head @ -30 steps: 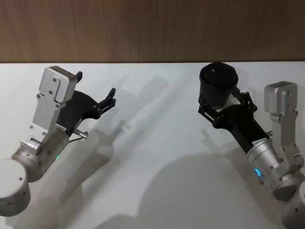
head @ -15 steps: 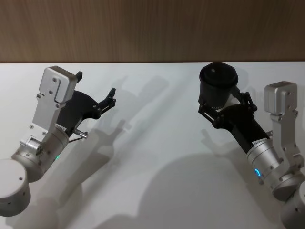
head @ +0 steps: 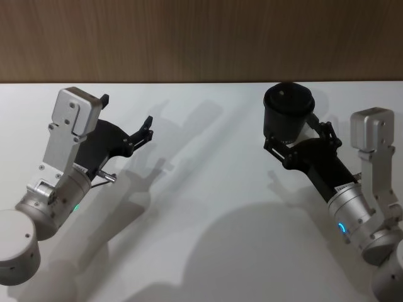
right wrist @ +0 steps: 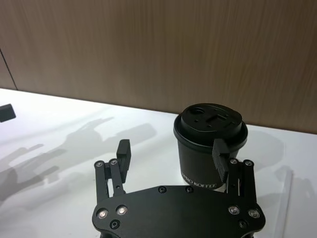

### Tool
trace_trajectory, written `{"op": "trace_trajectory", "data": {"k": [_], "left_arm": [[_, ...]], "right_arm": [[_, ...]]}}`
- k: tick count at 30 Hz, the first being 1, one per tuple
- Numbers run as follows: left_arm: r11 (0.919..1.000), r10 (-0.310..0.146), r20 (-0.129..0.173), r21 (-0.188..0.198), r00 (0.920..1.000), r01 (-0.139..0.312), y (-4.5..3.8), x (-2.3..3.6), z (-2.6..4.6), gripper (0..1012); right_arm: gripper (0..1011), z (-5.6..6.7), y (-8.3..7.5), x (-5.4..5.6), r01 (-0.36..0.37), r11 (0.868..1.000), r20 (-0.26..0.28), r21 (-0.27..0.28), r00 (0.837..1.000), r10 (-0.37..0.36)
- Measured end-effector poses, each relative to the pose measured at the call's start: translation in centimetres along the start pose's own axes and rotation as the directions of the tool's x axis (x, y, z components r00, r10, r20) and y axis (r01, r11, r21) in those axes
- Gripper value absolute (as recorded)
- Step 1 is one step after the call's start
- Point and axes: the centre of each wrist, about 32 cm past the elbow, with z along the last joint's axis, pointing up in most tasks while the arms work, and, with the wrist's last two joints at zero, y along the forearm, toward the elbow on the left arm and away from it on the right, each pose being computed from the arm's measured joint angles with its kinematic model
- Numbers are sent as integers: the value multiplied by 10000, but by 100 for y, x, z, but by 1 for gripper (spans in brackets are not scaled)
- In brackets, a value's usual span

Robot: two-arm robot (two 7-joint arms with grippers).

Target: Pick up the straw with one hand, pass it to the other hand, and insert it into the cup.

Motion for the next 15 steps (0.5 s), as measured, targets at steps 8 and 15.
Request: {"op": "trace_trajectory", "data": {"k": [8,15], "left_arm": [[10000,1,0,-1,10000,-1,0,0,0,1003],[10000,0,-1,-1,10000,0,0,0,0,1003]], "right_arm": [[1001,16,-17,45,255,9996,152,-90,9996,-253],[1001,56,-26,116,488,9987,394,-177,9981,-480]]}}
